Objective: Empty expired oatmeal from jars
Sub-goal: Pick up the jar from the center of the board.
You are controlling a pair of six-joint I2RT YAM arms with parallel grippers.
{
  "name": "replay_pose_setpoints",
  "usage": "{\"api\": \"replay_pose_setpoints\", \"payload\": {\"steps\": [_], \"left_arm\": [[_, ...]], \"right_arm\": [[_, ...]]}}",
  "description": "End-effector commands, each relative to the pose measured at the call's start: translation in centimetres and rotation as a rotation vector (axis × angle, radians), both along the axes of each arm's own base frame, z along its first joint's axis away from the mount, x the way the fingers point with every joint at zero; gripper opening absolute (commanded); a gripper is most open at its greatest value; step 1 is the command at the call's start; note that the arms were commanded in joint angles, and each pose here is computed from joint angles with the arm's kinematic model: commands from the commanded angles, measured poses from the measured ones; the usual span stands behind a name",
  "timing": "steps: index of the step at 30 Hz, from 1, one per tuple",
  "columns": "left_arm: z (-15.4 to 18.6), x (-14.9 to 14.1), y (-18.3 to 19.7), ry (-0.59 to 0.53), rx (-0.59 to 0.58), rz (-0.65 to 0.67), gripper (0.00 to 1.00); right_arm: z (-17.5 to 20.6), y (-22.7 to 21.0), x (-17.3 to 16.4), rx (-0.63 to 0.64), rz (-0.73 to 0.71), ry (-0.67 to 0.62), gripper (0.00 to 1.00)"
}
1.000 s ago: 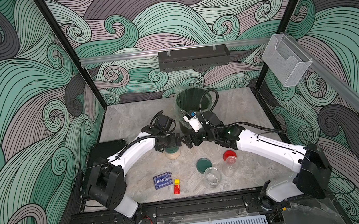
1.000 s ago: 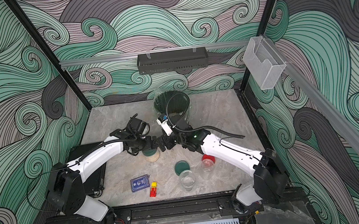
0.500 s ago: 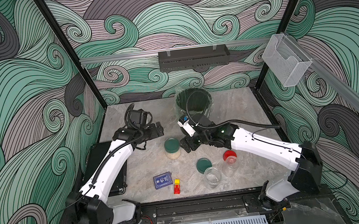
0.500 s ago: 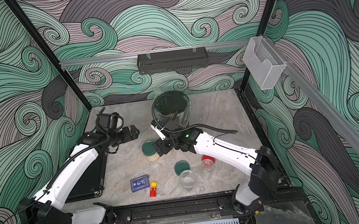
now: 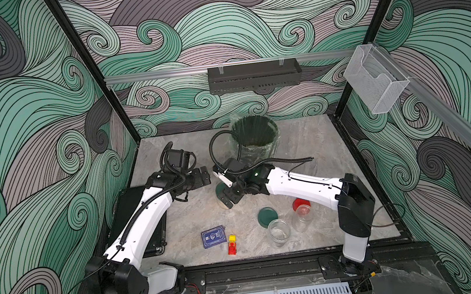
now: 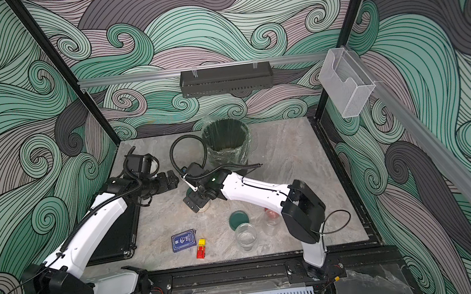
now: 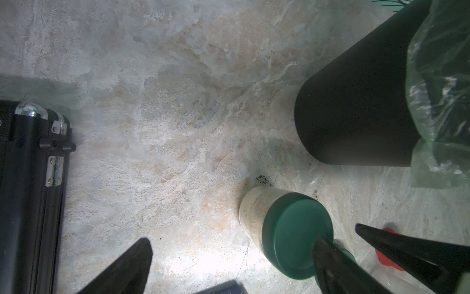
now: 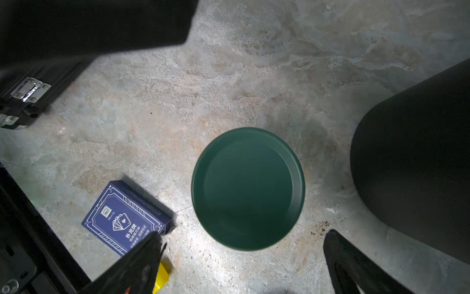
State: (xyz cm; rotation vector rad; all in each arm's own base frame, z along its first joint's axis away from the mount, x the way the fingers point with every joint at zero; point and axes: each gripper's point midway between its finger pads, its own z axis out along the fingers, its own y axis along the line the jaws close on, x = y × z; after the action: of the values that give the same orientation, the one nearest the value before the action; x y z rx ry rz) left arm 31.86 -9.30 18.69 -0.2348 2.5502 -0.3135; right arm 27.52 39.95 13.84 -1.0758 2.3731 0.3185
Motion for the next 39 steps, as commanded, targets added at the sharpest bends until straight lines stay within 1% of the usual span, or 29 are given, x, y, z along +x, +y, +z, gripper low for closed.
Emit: {"api": "replay_pose_setpoints", "payload": {"steps": [1,4,10,20,25,26,28,30,33,35,39], "left_arm": [[1.1,0.3,0.4,-0.022,0.004,0.006,0.99],[1.6,0.5,0.4,-0.032,0.004,0.004,0.98],[1.7,0.4,0.3,-0.037,-0.004,-0.002,0.98],[1.6,0.3,0.2,-0.044,-0.012,-0.004,0.99],[2.2,0.4,0.1,-0.062,-0.019,-0.007,0.99],[2.4,0.5,0.1,-0.069,-0.016,-0.012,0.99],[3.0,0.4,0.1,-0.09,-0.008,-0.031,0.98],[4.0,0.1,0.2,-0.115,0.006,-0.052,0.99],[6.2,-0.4,-0.5,-0.201,-0.015,-0.119,0.99],[7.7,-0.7,-1.3,-0.285,-0.019,-0.168,0.99],[9.4,-2.1,-3.5,-0.414,0.025,-0.324,0.99]], "right_arm": [[-0.3,0.6,0.0,-0.022,0.034,0.01,0.99],[-1.4,1.0,0.5,-0.043,0.024,0.011,0.99],[-3.8,1.0,2.3,-0.132,-0.005,-0.025,0.99],[-5.2,2.3,3.1,-0.122,-0.021,-0.013,0.99],[-5.1,2.3,2.9,-0.107,-0.035,0.001,0.82],[-4.8,2.3,2.8,-0.102,-0.034,0.003,0.77],[-3.6,2.0,2.5,-0.075,-0.048,0.007,0.74],[-1.6,1.7,2.1,-0.027,-0.068,0.015,0.68],[2.5,0.7,1.4,0.051,-0.074,-0.002,0.66],[5.2,-0.4,1.1,0.102,-0.079,-0.015,0.64],[8.2,-3.3,0.2,0.185,-0.104,0.01,0.62]]}}
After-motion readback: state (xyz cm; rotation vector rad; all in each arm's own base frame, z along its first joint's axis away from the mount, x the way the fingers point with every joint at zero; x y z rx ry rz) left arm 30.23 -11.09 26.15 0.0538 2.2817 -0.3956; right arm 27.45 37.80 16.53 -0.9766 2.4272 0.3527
